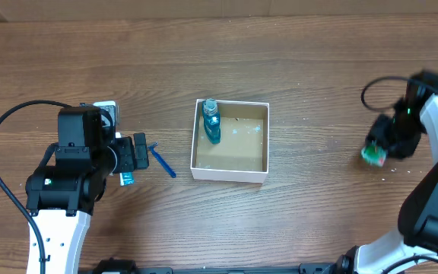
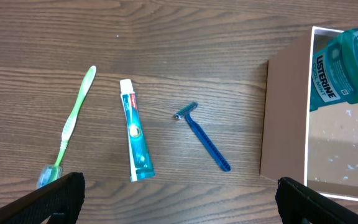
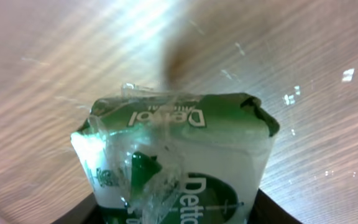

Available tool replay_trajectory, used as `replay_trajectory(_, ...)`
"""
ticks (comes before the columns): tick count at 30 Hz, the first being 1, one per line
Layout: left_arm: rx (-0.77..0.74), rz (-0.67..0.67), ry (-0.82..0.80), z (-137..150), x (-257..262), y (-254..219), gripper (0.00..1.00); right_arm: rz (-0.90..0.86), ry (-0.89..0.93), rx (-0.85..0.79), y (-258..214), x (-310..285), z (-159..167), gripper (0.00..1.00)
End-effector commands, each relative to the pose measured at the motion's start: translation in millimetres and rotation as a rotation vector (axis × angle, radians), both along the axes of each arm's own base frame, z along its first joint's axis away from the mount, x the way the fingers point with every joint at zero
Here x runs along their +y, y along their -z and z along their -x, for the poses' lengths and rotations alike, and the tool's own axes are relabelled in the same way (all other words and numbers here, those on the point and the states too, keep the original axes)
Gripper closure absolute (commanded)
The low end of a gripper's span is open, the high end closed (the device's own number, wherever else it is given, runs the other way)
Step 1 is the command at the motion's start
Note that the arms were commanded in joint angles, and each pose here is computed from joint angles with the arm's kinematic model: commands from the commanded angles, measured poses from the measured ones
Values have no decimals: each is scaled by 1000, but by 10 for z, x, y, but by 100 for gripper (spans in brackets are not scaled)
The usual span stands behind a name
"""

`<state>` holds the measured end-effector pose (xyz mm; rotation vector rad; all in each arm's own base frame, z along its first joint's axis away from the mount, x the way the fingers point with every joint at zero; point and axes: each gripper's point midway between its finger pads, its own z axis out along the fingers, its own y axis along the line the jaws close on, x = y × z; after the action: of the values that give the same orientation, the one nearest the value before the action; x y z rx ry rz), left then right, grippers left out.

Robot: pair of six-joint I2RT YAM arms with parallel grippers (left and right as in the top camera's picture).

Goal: Pack container
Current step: 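Place the soap into the box beside the bottle, release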

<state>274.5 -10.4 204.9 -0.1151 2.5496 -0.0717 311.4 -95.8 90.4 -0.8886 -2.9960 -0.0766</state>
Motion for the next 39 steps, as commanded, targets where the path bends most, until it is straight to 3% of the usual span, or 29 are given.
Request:
replay_trajectory(1,-23,17,-5,-41,-19,-81,0,43,-128,-297,-1021,482,-418,68)
replay_trajectory(5,-24,17,-5,-44,-19,-82,0,8,-343,-455,-1504,1450,-471,67)
replay_trajectory(10,-22,17,-5,-42,-19,-79,0,-39,-510,-492,-1397,2500,-391,66)
replay_trajectory(13,-22,17,-5,-41,-19,-79,0,-49,-532,-450,-1204,2789,-357,66)
replay_trajectory(21,-21,17,-5,-41,-19,-78,0,-10,-571,-238,-252,3023,-485,65)
replay_trajectory(30,-22,17,-5,-41,-19,-79,0,-1,-576,-137,322,3084,-543,63)
replay_trajectory(32,-21,17,-5,-41,-19,-78,0,0,-576,-134,363,3091,-555,57)
replay_trajectory(36,-21,17,-5,-41,-19,-78,0,-2,-576,-139,376,3102,-573,32)
replay_trajectory(39,-21,17,-5,-39,-19,-77,0,-3,-576,-146,374,3109,-587,27)
